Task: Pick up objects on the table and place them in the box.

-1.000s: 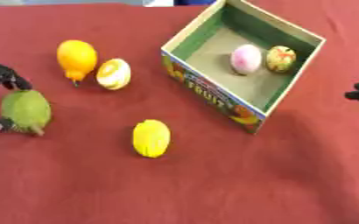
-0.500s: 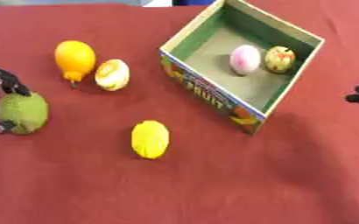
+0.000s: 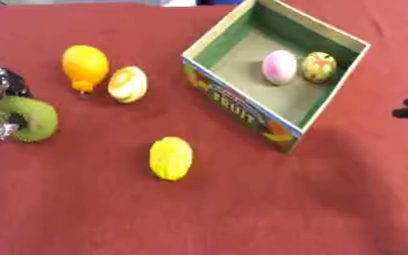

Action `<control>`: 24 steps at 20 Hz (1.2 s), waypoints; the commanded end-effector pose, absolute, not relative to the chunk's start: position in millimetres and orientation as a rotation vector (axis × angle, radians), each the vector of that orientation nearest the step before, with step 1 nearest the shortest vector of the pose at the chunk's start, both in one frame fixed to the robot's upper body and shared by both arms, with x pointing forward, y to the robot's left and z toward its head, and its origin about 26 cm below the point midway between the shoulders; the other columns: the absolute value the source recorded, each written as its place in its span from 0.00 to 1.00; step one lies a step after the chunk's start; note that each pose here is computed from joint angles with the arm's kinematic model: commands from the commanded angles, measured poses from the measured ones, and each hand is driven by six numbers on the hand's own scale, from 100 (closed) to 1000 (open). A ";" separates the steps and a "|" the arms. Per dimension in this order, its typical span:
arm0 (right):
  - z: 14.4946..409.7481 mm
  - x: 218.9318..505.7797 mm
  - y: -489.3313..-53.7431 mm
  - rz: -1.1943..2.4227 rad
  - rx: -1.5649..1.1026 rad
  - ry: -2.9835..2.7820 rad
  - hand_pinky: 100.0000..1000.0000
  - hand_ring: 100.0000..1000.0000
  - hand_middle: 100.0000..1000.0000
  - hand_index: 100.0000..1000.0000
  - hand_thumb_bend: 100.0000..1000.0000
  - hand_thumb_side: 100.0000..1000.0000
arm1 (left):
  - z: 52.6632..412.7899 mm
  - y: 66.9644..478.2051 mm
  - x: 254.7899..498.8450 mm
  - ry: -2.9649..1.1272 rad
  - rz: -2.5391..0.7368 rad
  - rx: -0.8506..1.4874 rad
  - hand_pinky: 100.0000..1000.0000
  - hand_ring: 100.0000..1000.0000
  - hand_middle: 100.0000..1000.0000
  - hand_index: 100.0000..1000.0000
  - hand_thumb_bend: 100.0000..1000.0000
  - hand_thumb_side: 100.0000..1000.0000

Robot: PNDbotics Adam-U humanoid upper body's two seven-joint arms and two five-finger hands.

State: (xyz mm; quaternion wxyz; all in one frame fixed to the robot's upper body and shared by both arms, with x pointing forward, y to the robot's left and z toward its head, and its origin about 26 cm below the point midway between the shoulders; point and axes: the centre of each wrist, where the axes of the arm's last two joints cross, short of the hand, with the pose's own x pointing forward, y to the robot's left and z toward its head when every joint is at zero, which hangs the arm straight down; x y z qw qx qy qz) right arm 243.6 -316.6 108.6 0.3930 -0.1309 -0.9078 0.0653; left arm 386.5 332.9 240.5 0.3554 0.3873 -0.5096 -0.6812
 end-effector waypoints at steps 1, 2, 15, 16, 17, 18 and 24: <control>114.3 242.6 -318.6 0.178 -0.343 -2.323 0.83 0.66 0.66 0.81 0.00 0.71 | 279.7 330.6 372.4 -1.394 -1.766 1.088 0.69 0.63 0.57 0.61 0.02 0.00; 114.2 242.4 -318.8 0.177 -0.344 -2.323 0.83 0.66 0.66 0.81 0.00 0.71 | 288.4 326.4 368.3 -1.417 -1.776 1.092 0.69 0.63 0.57 0.62 0.02 0.00; 120.1 245.1 -320.7 0.226 -0.324 -2.328 0.83 0.66 0.66 0.81 0.00 0.71 | 373.2 236.2 361.3 -1.760 -1.854 0.896 0.70 0.62 0.56 0.63 0.00 0.00; 121.1 245.8 -320.4 0.232 -0.319 -2.329 0.83 0.66 0.66 0.81 0.00 0.71 | 376.0 228.2 364.2 -1.774 -1.865 0.879 0.71 0.62 0.56 0.63 0.00 0.00; 122.4 246.7 -320.0 0.237 -0.313 -2.332 0.83 0.66 0.66 0.81 0.00 0.70 | 378.7 219.0 367.3 -1.794 -1.875 0.858 0.71 0.62 0.56 0.63 0.00 0.00; 124.0 247.8 -319.4 0.243 -0.305 -2.336 0.83 0.66 0.66 0.81 0.00 0.70 | 381.5 208.8 370.7 -1.816 -1.884 0.833 0.71 0.62 0.56 0.63 0.00 0.00; 130.8 252.8 -317.0 0.259 -0.267 -2.354 0.83 0.66 0.66 0.81 0.00 0.71 | 394.1 159.7 385.3 -1.929 -1.915 0.725 0.72 0.62 0.56 0.64 0.00 0.00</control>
